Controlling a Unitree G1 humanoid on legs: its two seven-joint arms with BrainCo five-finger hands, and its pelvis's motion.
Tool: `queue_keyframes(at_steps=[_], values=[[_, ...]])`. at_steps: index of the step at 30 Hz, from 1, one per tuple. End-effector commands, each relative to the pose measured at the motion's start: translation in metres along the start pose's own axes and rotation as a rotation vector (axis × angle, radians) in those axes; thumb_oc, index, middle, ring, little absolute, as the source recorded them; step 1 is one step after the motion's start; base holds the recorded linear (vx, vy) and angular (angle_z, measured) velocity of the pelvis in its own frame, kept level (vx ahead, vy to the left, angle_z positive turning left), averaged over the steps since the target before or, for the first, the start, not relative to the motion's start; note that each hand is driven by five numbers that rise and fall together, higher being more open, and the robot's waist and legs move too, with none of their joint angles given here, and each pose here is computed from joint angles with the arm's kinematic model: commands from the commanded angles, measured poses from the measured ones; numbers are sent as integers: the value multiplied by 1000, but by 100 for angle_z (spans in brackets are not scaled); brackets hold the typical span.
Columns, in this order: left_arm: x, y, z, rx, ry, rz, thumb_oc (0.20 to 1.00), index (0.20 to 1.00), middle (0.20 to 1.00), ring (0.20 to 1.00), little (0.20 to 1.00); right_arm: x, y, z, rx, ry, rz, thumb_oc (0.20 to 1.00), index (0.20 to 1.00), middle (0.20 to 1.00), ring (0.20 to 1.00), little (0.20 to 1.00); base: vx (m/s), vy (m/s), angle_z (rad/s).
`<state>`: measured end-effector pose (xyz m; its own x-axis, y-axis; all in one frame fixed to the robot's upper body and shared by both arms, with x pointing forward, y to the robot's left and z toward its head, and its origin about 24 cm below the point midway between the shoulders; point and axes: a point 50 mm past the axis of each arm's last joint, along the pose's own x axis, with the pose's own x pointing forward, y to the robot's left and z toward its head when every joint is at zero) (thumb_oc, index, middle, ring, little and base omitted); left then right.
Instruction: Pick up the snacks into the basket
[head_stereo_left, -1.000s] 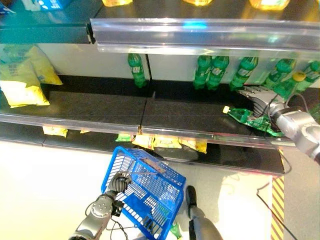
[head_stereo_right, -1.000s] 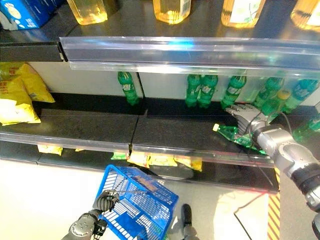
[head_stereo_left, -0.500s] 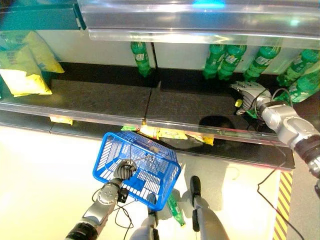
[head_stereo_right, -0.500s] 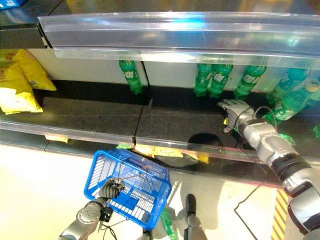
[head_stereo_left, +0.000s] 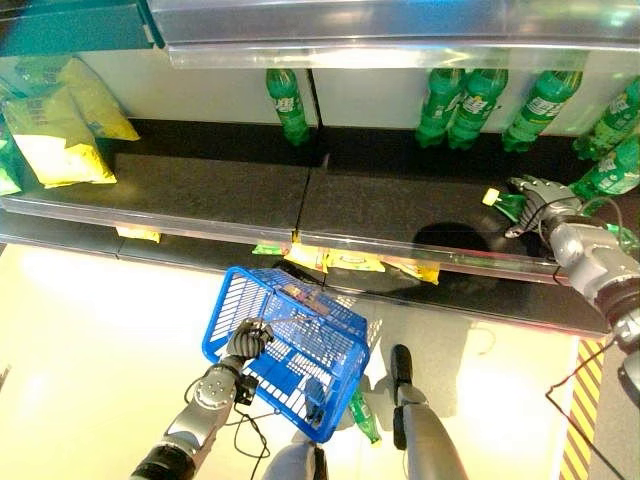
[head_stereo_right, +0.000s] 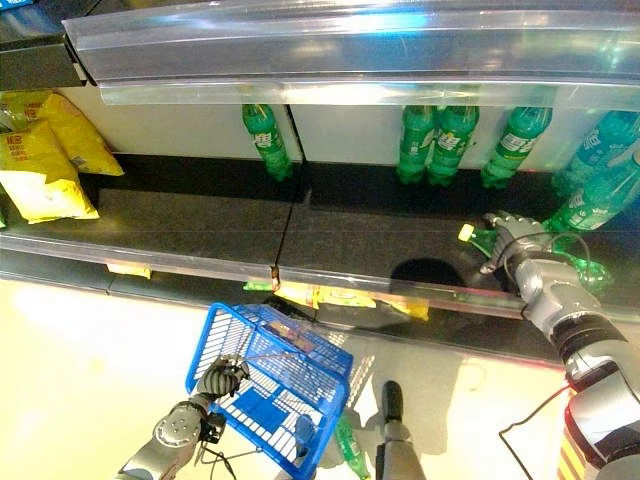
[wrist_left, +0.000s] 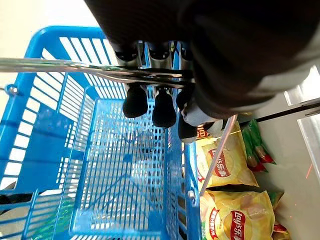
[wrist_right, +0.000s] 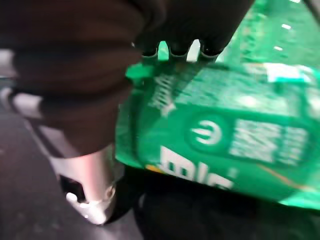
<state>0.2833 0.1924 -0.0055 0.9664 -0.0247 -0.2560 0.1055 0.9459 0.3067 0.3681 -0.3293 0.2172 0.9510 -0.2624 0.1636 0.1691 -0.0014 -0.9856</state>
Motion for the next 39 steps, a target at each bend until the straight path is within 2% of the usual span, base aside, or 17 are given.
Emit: queue_keyframes(at_steps=[1, 13, 14, 15, 16, 17, 33, 39], values=[[-6, 14, 21, -24, -143, 48, 200, 200, 200, 200, 200, -5, -4, -13, -48, 23, -35, 1000, 1000, 1000, 1000, 1000, -1, 2, 5], [-7, 19, 22, -29, -150, 69, 200, 200, 200, 200, 200, -16, 7, -43, -39, 107, -3, 1000, 1000, 1000, 1000, 1000, -1, -1, 1], [-7, 19, 23, -31, -151, 69, 200, 200, 200, 200, 200, -16, 8, -43, -41, 110, 1, 865, 865, 865, 865, 865, 0, 0, 0], [-7, 19, 23, -35, -154, 69, 200, 200, 200, 200, 200, -16, 9, -44, -38, 116, 4, 558, 558, 558, 558, 558, 0, 0, 0], [-7, 20, 23, -37, -152, 69, 200, 200, 200, 200, 200, -16, 9, -45, -36, 120, 9, 438, 438, 438, 438, 438, 0, 0, 0], [-7, 20, 23, -40, -153, 67, 200, 200, 200, 200, 200, -16, 12, -47, -32, 129, 20, 200, 200, 200, 200, 200, 0, 0, 0], [-6, 22, 27, -54, -165, 79, 200, 200, 200, 200, 200, -17, 25, -45, -20, 139, 64, 200, 200, 200, 200, 200, 0, -1, 0], [-6, 22, 28, -56, -172, 79, 200, 200, 200, 200, 200, -17, 27, -39, 51, 125, 54, 200, 200, 200, 200, 200, 0, 0, 0]])
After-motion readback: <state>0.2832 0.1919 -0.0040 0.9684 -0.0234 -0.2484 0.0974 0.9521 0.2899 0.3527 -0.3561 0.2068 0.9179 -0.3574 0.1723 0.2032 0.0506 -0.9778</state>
